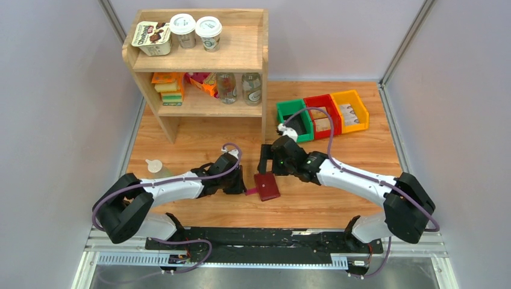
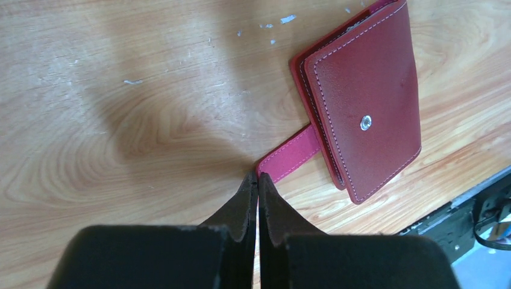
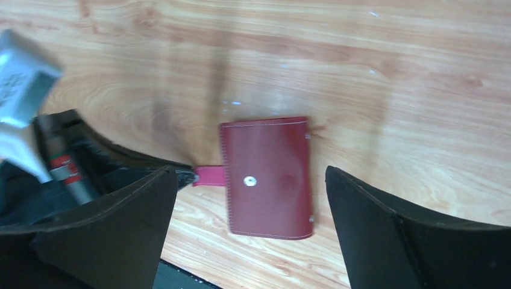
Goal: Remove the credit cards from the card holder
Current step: Open the card holder at the center of the board.
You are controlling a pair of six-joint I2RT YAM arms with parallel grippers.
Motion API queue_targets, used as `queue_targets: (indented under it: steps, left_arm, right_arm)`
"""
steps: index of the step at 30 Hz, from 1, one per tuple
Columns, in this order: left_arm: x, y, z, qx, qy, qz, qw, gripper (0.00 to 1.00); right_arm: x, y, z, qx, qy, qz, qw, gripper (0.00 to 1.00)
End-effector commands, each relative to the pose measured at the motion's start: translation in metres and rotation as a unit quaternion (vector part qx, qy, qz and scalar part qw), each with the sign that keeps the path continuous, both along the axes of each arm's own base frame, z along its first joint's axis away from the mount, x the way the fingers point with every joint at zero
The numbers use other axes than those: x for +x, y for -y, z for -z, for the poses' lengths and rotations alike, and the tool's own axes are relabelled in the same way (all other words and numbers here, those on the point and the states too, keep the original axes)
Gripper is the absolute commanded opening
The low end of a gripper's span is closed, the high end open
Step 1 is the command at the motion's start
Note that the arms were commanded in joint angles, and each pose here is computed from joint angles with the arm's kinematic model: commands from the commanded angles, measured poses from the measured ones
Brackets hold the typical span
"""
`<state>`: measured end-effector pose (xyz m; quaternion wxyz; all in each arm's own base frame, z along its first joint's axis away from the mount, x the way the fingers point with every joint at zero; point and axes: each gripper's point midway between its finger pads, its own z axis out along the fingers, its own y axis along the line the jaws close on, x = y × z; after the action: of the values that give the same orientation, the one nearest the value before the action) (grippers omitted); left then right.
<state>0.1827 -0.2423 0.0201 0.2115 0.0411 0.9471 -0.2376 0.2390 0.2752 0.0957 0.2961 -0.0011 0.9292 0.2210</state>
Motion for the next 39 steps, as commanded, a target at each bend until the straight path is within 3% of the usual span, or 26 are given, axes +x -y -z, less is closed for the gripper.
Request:
queue_targets:
  steps: [1,8,17,29,34,39]
  left_arm:
    - [0.004,0.014,-0.011,-0.057,0.01,-0.018,0.998,0.0]
    - [0.002,0.013,-0.004,-0.075,0.004,-0.045,0.996,0.0]
    - [0.001,0.009,0.001,-0.071,0.002,-0.052,0.996,0.0]
    - [0.002,0.001,0.001,-0.042,0.01,-0.044,0.998,0.0]
    - [0.0,-0.003,0.003,-0.028,0.006,-0.04,0.999,0.0]
    - [0.001,-0.004,0.003,-0.019,0.008,-0.036,0.999,0.0]
  right_arm:
    - [-0.01,0.0,0.0,-0.127,0.032,-0.04,0.991,1.0]
    - [-0.028,-0.022,0.026,-0.188,0.024,-0.069,0.979,1.0]
    - [-0.029,-0.011,0.049,-0.253,0.031,-0.057,0.965,1.0]
    - [-0.019,0.013,0.006,-0.265,0.05,-0.025,0.962,0.98]
    - [-0.014,0.036,0.007,-0.276,0.038,-0.008,0.96,0.89]
    - [-0.012,0.052,0.011,-0.262,0.022,0.004,0.965,0.7]
